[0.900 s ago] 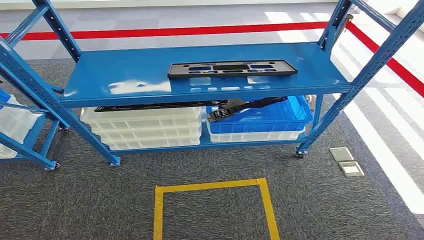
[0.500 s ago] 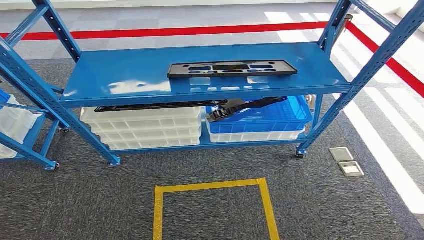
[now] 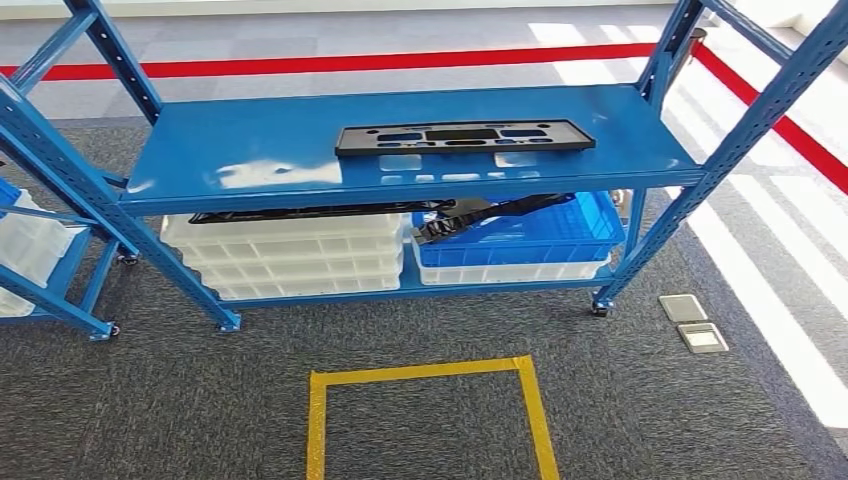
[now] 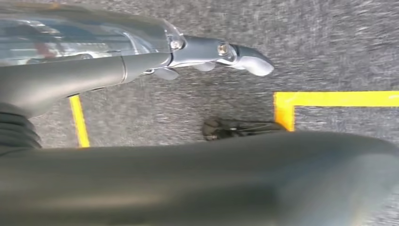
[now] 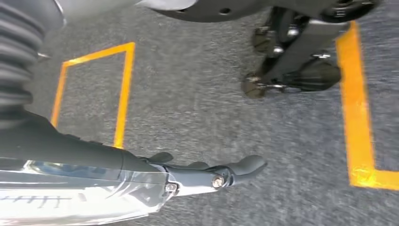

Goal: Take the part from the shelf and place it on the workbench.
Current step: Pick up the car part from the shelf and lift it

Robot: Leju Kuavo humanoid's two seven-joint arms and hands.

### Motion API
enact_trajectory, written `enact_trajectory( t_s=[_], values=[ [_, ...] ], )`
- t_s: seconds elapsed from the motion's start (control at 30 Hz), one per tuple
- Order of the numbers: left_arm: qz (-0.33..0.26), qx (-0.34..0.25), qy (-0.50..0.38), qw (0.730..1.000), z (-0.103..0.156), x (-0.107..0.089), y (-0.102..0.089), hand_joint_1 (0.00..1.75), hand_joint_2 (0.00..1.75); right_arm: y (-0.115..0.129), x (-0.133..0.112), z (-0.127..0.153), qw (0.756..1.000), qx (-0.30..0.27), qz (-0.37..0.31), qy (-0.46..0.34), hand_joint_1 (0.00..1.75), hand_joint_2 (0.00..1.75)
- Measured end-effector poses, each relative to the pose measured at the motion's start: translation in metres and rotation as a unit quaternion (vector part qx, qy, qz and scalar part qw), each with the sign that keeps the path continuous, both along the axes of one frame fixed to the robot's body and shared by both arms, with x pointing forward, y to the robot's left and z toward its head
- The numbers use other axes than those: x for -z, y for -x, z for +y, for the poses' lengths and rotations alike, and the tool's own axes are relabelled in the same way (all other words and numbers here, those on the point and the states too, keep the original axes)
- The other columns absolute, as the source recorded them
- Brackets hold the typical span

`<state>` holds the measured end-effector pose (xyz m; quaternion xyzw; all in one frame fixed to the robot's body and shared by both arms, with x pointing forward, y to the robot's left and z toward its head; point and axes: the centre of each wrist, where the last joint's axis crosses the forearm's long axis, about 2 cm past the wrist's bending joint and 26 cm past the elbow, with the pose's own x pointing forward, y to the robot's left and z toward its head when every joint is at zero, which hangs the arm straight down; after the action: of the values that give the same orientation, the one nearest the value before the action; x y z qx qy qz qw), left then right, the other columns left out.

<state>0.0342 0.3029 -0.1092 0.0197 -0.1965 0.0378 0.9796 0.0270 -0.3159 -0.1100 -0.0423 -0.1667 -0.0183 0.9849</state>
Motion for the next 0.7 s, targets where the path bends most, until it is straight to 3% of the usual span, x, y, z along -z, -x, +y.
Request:
enact_trajectory(
  t_s=[0.17,0.3,0.43,0.57,0.7],
  values=[
    [-0.009,-0.012,0.007,1.0,-0.003,0.0,-0.001,0.0,0.0,-0.007,-0.001,-0.006,0.999,0.017,-0.045,-0.006,0.0,0.0],
    [-0.015,-0.021,0.015,1.0,-0.007,0.001,-0.002,0.0,0.0,-0.017,-0.002,-0.011,0.995,0.032,-0.095,-0.018,0.0,1.75],
    [-0.02,-0.032,0.023,0.999,-0.01,0.001,-0.002,0.0,0.0,-0.032,-0.007,-0.018,0.986,0.045,-0.161,-0.028,0.0,1.75],
    [-0.023,-0.041,0.029,0.998,-0.012,0.001,-0.002,0.0,0.0,-0.052,-0.015,-0.024,0.971,0.047,-0.232,-0.033,0.0,0.0],
    [-0.027,-0.05,0.037,0.998,-0.016,0.001,-0.004,0.0,0.0,-0.078,-0.028,-0.032,0.949,0.04,-0.312,-0.033,0.0,0.0]
  ],
)
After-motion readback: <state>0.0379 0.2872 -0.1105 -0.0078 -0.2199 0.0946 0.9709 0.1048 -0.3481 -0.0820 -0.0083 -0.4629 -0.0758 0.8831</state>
